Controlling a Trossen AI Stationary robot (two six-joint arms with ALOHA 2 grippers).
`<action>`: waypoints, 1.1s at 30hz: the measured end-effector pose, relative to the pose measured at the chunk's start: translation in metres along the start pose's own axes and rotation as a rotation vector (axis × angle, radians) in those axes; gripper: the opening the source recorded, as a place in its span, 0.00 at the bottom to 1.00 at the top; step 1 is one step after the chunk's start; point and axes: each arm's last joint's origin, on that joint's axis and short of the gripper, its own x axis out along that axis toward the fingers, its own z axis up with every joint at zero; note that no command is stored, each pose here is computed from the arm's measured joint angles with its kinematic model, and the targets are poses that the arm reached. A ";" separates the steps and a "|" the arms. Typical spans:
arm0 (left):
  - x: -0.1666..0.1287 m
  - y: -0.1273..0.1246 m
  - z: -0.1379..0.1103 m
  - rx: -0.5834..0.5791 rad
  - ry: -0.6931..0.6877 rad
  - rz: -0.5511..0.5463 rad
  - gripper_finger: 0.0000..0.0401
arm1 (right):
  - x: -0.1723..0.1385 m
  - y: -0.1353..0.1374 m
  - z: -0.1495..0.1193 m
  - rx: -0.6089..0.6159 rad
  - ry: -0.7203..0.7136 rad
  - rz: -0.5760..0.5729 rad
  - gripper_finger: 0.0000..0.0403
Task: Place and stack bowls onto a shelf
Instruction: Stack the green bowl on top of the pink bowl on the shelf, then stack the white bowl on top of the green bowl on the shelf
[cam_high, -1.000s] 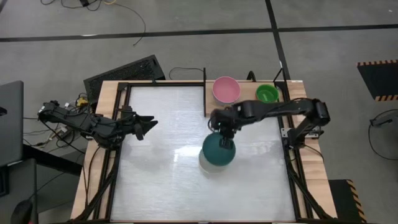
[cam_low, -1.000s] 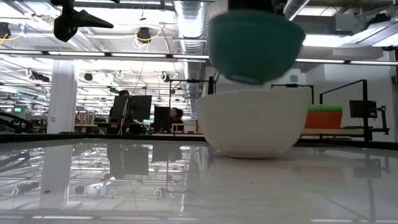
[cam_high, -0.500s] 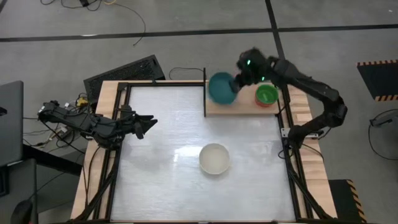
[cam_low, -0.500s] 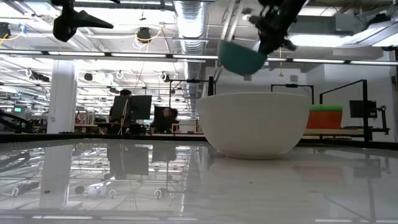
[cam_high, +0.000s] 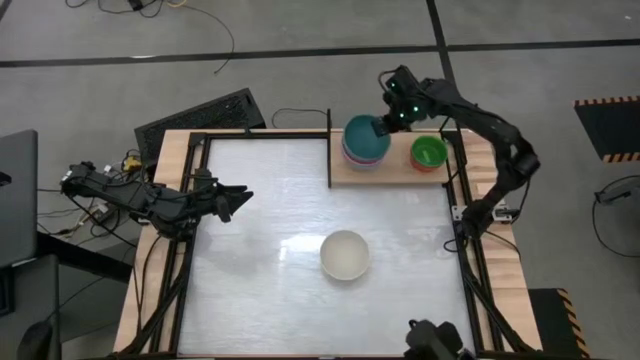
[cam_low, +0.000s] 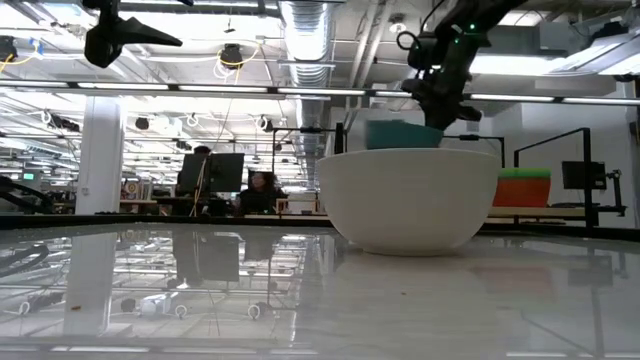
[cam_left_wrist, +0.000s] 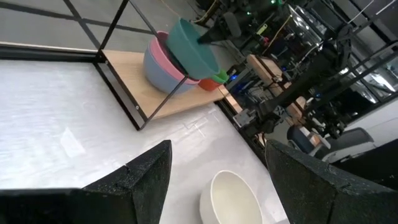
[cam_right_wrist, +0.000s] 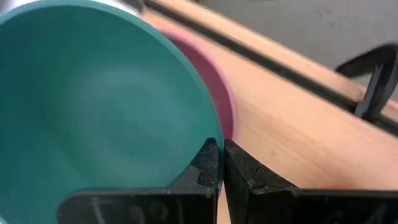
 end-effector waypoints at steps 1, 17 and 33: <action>0.000 0.000 0.000 0.000 -0.003 0.002 0.61 | 0.000 -0.003 0.000 -0.002 0.005 -0.005 0.07; 0.000 0.001 0.001 0.001 -0.035 0.026 0.61 | 0.030 -0.006 0.004 -0.015 0.091 -0.023 0.19; 0.000 0.001 0.001 0.001 -0.034 0.025 0.61 | -0.061 0.019 -0.021 -0.038 -0.123 0.173 0.41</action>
